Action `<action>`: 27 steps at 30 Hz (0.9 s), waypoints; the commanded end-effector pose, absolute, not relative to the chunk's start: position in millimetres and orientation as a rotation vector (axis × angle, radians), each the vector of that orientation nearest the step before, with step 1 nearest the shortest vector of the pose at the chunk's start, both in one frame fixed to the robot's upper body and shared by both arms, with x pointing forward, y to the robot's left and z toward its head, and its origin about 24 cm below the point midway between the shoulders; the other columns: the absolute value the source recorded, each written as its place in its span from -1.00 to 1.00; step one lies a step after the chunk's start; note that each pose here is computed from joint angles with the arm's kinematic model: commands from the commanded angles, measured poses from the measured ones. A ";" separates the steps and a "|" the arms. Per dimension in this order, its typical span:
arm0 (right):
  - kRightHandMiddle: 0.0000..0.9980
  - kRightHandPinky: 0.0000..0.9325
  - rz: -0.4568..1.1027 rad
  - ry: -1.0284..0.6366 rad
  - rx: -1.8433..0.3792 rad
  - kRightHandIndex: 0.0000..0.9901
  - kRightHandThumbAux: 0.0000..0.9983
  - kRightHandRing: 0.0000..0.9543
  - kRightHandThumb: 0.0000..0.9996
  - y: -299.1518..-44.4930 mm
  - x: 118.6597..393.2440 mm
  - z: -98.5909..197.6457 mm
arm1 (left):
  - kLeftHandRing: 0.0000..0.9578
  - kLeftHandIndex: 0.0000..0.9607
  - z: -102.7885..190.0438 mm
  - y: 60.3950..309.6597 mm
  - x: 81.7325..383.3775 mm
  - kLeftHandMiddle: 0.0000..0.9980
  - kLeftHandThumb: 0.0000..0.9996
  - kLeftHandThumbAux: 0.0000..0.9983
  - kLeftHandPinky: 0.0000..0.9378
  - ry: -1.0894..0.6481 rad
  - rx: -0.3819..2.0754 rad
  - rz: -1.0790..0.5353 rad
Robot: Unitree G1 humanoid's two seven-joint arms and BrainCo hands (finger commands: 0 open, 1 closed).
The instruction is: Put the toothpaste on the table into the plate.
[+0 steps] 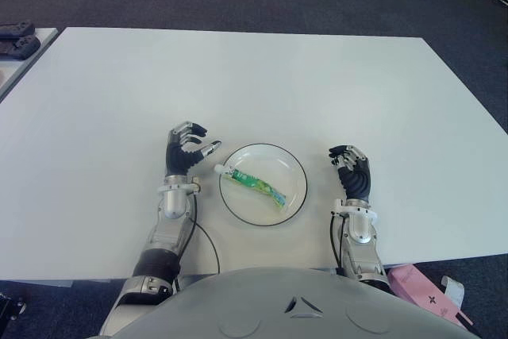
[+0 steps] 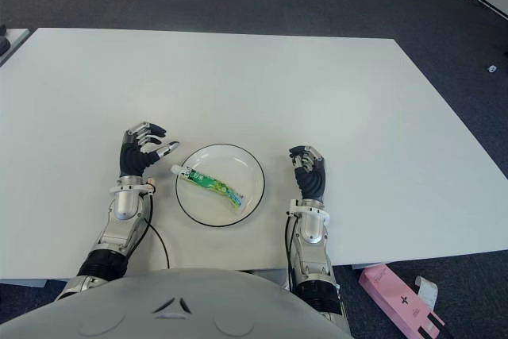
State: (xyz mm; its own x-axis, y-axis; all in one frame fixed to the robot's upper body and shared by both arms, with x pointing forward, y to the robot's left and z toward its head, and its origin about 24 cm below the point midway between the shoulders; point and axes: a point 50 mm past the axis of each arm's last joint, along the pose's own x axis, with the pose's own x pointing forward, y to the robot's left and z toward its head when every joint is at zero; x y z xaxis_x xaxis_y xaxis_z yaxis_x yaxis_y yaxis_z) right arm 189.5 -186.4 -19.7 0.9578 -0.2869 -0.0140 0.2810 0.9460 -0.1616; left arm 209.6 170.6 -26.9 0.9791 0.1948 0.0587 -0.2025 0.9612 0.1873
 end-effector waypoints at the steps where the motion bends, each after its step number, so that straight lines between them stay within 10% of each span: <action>1: -0.07 -0.02 -0.290 0.084 -0.156 -0.14 0.47 -0.07 0.44 -185.2 186.5 -27.0 | 0.04 0.07 -43.6 173.4 193.3 0.00 -0.99 0.84 0.05 0.061 0.194 0.201; 27: -0.04 0.01 -0.257 0.070 -0.156 -0.14 0.46 -0.02 0.43 -184.6 184.4 -26.3 | 0.02 0.03 -47.3 176.9 188.5 -0.01 -1.00 0.97 0.06 0.072 0.206 0.230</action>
State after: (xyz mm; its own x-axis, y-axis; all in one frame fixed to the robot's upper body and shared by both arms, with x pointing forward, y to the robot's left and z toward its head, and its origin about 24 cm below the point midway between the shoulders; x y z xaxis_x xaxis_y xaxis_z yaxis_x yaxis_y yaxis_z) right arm 188.8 -185.0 -19.6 0.9653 -0.2610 -0.0111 0.2558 0.9530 -0.1626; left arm 206.6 172.8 -28.4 0.9777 0.2055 0.0439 -0.2101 0.9599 0.1859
